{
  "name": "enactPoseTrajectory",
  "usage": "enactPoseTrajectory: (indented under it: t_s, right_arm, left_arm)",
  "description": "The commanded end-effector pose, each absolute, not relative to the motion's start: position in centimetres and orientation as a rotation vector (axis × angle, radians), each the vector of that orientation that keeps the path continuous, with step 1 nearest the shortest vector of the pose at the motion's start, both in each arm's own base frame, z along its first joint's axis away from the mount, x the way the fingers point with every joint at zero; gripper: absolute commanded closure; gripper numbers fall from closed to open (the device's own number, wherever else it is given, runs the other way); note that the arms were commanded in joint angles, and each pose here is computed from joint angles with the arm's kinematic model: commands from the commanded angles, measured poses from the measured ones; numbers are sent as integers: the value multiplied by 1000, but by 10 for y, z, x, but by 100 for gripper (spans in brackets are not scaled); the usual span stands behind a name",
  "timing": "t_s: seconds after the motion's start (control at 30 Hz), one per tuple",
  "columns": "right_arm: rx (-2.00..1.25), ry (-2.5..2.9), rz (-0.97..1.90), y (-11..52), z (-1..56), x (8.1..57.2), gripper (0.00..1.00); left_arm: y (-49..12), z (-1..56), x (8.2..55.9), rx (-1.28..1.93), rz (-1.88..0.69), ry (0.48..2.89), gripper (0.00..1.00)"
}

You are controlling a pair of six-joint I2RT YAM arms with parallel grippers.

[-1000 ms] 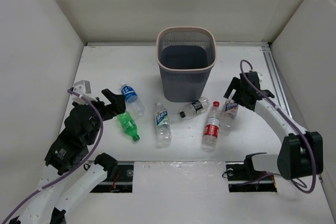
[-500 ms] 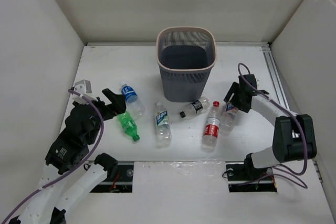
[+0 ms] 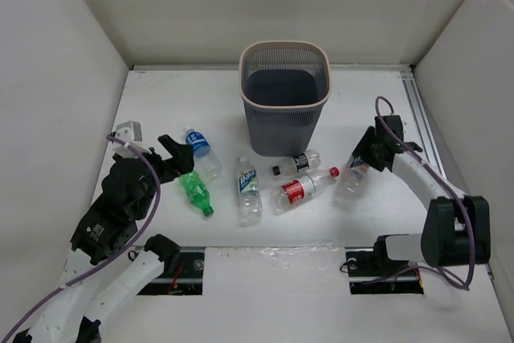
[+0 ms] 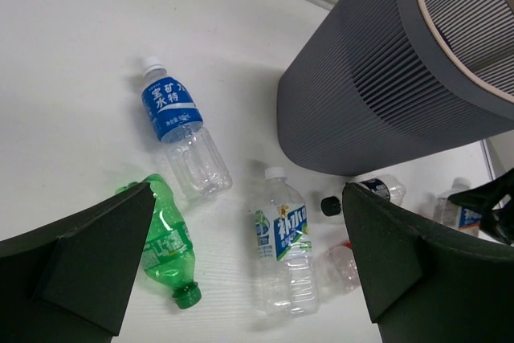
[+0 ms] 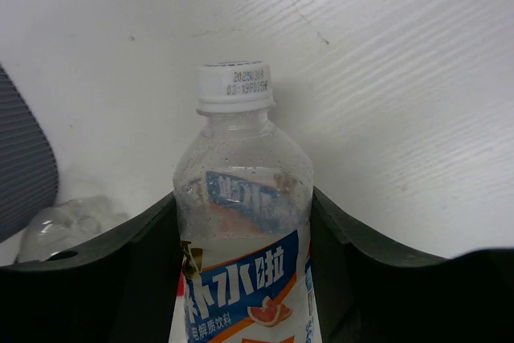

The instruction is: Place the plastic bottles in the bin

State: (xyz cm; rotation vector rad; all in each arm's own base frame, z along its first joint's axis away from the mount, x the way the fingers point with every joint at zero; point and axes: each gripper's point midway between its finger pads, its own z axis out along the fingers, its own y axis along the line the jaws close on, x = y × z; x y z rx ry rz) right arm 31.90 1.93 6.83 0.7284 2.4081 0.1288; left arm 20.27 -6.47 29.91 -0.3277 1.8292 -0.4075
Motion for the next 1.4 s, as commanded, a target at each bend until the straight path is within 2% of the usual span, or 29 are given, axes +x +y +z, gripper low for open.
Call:
enactPoseTrajectory:
  t_s: [0.0, 0.17, 0.3, 0.5, 0.73, 0.83, 1.0, 1.17, 1.37]
  right_arm:
    - [789, 2259, 52, -2, 118, 317, 98]
    - [791, 2046, 85, -12, 206, 289, 100]
    - [592, 1841, 346, 18, 284, 264, 100]
    - [203, 1543, 795, 88, 399, 202, 100]
    - [-184, 1275, 1227, 151, 467, 161, 100]
    - [-268, 1186, 1282, 163, 497, 153, 100]
    - [-315, 1154, 1348, 191, 526, 174, 100]
    - [-373, 1060, 1422, 231, 568, 169, 100]
    - [-396, 1061, 1437, 276, 582, 189, 100]
  left_arm:
    - [-74, 308, 211, -295, -429, 1817, 0]
    - [-89, 322, 213, -239, -491, 1824, 0]
    - [-144, 365, 188, 41, -821, 1739, 0]
    - [-193, 419, 160, 331, -1113, 1607, 0]
    - [-225, 459, 149, 543, -1280, 1466, 0]
    - [-237, 467, 147, 636, -1336, 1424, 0]
    - [-248, 479, 150, 697, -1376, 1383, 0]
    - [-254, 475, 163, 690, -1364, 1396, 0]
    - [-258, 473, 156, 741, -1404, 1338, 0]
